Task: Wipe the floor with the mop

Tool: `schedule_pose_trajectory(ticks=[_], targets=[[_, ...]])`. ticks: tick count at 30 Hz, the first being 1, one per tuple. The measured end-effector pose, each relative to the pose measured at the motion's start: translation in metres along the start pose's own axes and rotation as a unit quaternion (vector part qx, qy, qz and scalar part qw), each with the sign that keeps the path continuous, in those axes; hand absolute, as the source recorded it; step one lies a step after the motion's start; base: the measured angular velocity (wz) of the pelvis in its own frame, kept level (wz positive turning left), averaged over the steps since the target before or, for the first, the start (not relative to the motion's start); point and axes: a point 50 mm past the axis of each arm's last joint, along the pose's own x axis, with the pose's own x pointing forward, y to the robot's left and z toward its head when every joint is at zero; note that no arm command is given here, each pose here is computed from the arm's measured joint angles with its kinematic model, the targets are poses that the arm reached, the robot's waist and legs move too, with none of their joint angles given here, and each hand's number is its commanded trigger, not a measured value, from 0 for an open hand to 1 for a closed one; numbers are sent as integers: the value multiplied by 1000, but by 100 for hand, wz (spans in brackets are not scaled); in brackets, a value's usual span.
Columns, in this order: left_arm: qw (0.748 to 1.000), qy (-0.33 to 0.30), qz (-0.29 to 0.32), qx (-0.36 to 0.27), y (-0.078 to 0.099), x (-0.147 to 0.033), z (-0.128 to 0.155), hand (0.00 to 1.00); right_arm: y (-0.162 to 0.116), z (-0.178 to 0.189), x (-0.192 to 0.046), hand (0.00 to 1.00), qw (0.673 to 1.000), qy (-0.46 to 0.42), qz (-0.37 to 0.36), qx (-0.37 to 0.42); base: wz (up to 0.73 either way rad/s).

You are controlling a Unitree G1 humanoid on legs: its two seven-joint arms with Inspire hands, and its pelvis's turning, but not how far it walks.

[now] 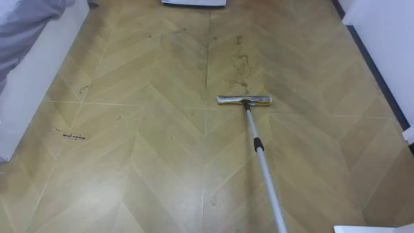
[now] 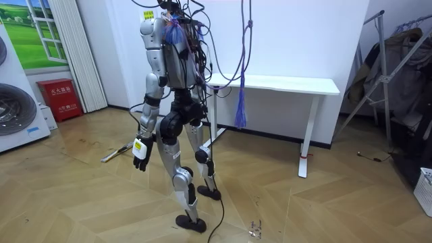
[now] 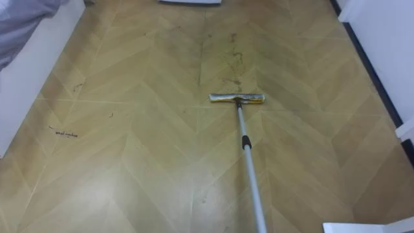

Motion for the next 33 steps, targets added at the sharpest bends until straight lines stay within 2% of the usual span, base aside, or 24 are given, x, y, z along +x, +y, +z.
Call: schedule_pose_trajectory(ticks=[23, 33], targets=[[1000, 0, 2, 1, 0, 0, 0, 0, -1, 0, 0, 100, 1000, -1, 0, 0, 0], [1000, -2, -10, 8, 1, 2, 9, 0, -5, 10, 0, 100, 1000, -14, -3, 4, 0]])
